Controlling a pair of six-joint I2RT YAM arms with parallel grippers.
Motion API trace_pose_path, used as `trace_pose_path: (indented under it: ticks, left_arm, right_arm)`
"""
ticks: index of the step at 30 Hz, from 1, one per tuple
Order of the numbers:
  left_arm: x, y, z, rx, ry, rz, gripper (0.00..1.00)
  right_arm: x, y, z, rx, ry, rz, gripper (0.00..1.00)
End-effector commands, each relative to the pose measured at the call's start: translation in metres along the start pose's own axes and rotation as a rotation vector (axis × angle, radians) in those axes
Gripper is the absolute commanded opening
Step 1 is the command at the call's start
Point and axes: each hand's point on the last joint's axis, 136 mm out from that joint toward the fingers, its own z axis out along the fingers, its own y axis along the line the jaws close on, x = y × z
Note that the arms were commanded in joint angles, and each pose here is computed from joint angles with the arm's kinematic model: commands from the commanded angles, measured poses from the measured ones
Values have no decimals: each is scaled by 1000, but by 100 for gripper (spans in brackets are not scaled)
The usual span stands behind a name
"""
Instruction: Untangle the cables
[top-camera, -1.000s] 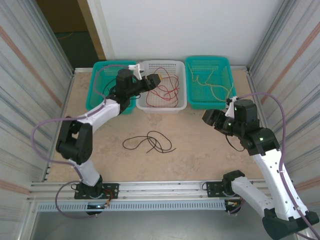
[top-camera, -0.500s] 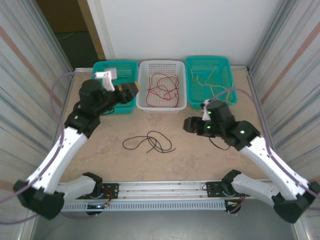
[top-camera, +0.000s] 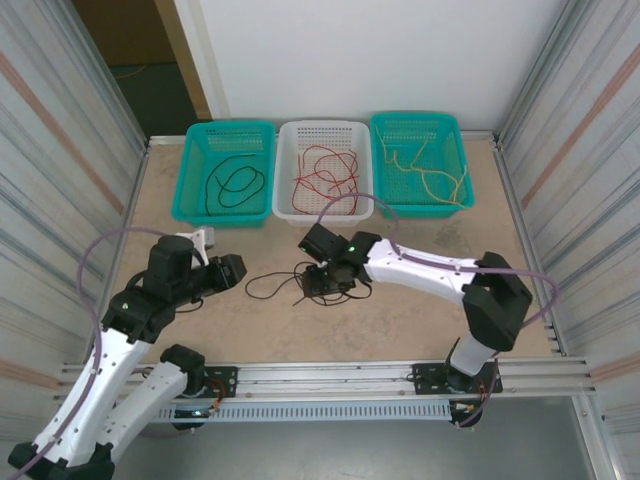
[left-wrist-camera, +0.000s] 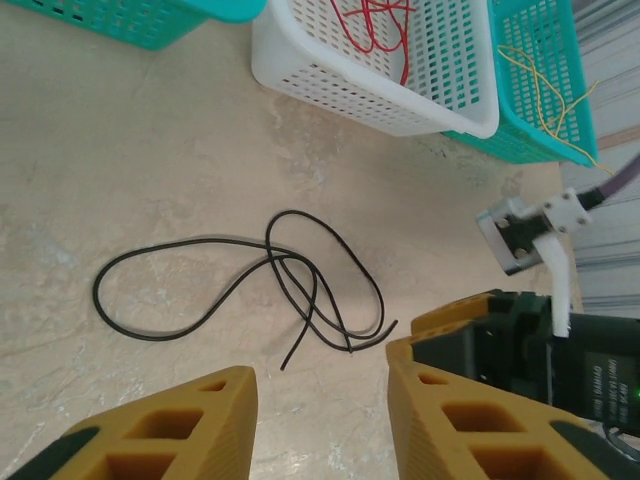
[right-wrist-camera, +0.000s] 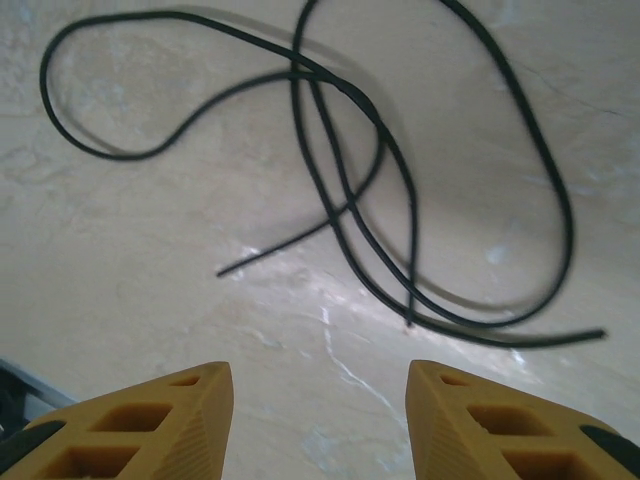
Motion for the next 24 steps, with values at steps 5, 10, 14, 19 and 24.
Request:
trace_pose_path:
  ticks: [5,10,14,19,24]
  left_arm:
    - [5,10,5,-54,35,-41,31]
    - [3,8,7,-49,36,-31,29]
    - [3,9,6,-53,31,-20,29]
    - [3,11,6,-61,28,-14,30]
    - [2,10,6,-55,25,-8,30]
  right_arm:
    - [10,19,33,102,99,44,49]
    - [13,17,45,147,151,41,49]
    - [15,9,50,203,174,56,50]
    - [20,7,62,241,225,55,49]
    - [23,7,72,257,263,45,45]
